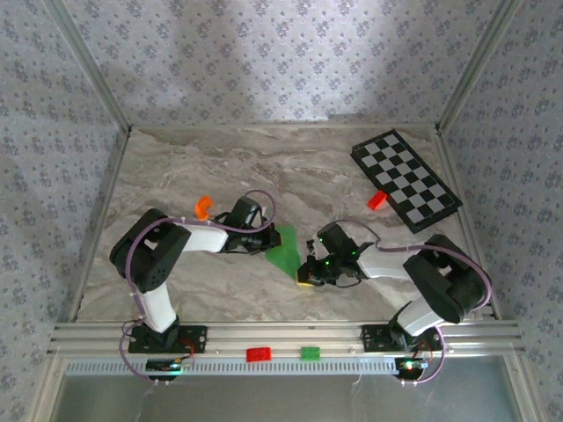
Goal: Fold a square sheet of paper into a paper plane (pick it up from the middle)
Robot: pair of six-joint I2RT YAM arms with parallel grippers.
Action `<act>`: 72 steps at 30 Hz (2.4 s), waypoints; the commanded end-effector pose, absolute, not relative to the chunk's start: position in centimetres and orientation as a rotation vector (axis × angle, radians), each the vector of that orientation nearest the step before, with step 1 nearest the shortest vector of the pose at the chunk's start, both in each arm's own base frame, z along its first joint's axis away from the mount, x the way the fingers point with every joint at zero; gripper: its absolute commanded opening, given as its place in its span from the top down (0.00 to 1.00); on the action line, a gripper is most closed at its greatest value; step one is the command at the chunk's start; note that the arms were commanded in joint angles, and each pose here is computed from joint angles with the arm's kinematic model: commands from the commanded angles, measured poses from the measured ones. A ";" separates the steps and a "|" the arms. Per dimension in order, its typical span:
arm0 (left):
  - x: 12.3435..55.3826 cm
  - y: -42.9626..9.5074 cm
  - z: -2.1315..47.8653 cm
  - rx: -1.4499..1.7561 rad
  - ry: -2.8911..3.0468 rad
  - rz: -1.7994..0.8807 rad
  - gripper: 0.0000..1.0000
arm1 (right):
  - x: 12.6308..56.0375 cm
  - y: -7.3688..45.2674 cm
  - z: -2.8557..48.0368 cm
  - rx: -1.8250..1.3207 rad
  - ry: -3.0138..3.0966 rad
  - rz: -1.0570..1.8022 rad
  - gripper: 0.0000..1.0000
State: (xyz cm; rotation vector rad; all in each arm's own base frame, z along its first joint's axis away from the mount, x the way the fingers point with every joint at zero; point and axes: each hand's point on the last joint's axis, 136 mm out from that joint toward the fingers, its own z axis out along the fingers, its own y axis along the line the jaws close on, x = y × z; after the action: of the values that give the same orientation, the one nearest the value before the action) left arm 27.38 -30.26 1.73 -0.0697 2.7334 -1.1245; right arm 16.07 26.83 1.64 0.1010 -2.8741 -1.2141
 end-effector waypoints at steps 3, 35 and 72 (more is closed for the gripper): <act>23.9 -25.3 -5.1 -0.216 2.973 -0.799 0.98 | 12.5 24.1 -0.9 0.014 -2.827 -1.038 0.95; 23.8 -25.3 -5.2 -0.229 2.974 -0.809 0.98 | 14.8 25.9 -0.4 0.002 -2.842 -1.092 1.00; 26.6 -28.1 0.1 -0.188 2.857 -0.956 0.94 | 17.7 24.5 -2.6 0.019 -2.928 -0.884 1.00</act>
State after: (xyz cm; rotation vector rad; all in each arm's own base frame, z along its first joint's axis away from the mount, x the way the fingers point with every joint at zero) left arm 27.44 -30.59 2.01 -0.1118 2.7533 -1.1491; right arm 21.89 28.28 1.64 0.0803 -2.9634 -1.1989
